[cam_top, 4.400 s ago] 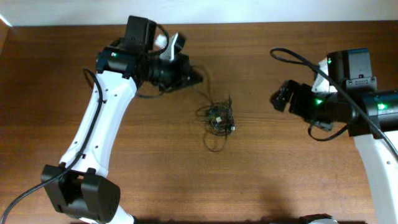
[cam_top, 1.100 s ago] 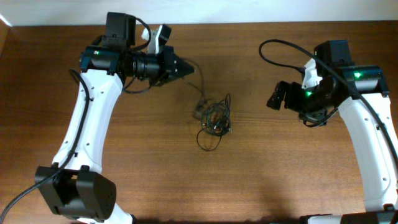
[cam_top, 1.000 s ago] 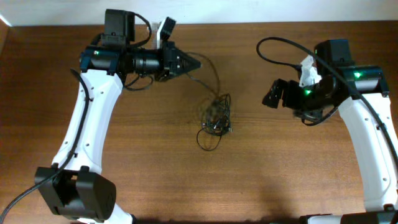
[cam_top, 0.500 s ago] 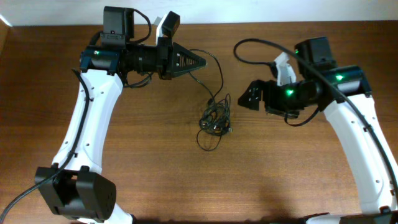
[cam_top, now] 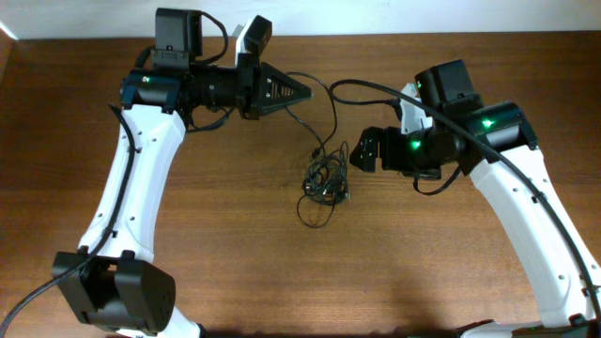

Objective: Untangle cables

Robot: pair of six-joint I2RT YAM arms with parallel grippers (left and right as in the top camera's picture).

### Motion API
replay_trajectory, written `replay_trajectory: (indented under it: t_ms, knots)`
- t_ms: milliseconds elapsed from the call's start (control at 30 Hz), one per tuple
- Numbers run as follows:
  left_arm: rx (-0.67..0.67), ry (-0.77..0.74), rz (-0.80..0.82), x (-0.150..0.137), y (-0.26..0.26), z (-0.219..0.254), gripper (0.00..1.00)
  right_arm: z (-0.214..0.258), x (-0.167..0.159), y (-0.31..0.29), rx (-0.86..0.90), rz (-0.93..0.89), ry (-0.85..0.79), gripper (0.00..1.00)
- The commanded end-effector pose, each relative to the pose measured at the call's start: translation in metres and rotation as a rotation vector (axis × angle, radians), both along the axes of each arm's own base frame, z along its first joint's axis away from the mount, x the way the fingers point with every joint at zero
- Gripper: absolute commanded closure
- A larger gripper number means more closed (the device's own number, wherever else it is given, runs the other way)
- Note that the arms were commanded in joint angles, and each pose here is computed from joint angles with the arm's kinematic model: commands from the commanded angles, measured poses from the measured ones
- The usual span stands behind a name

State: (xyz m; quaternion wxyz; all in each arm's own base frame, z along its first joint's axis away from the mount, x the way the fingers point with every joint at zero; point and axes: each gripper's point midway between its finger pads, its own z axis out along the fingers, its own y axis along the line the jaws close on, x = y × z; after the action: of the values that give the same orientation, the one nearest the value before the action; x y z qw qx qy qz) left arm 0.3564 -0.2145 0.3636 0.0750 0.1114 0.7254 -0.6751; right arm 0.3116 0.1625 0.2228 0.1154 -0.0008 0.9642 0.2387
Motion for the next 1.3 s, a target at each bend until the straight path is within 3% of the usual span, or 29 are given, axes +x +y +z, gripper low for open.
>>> replay_trajectory:
  t_ms: [0, 200, 733, 1000, 1133, 1267]
  knots:
    - [-0.033, -0.028, -0.033, -0.011, -0.001, 0.018, 1.00, -0.014, 0.002, 0.004, -0.004, -0.002, 0.048, 0.02]
    - [-0.028, -0.050, -0.025, -0.009, -0.001, 0.019, 1.00, -0.006, -0.007, 0.032, 0.160, 0.126, 0.078, 0.02]
    - [-0.029, -0.009, -0.026, -0.009, -0.001, 0.019, 1.00, -0.026, 0.005, 0.014, 0.032, 0.063, 0.063, 0.02]
    - [-0.028, 0.003, -0.024, -0.009, -0.001, 0.019, 1.00, -0.048, 0.002, 0.020, 0.062, 0.075, 0.104, 0.02]
    - [-0.028, 0.004, -0.025, -0.009, -0.001, 0.019, 1.00, -0.062, 0.015, -0.011, -0.124, -0.041, 0.076, 0.02]
    - [-0.029, 0.004, -0.025, -0.009, -0.001, 0.019, 1.00, -0.073, 0.020, -0.092, -0.506, -0.372, 0.064, 0.02]
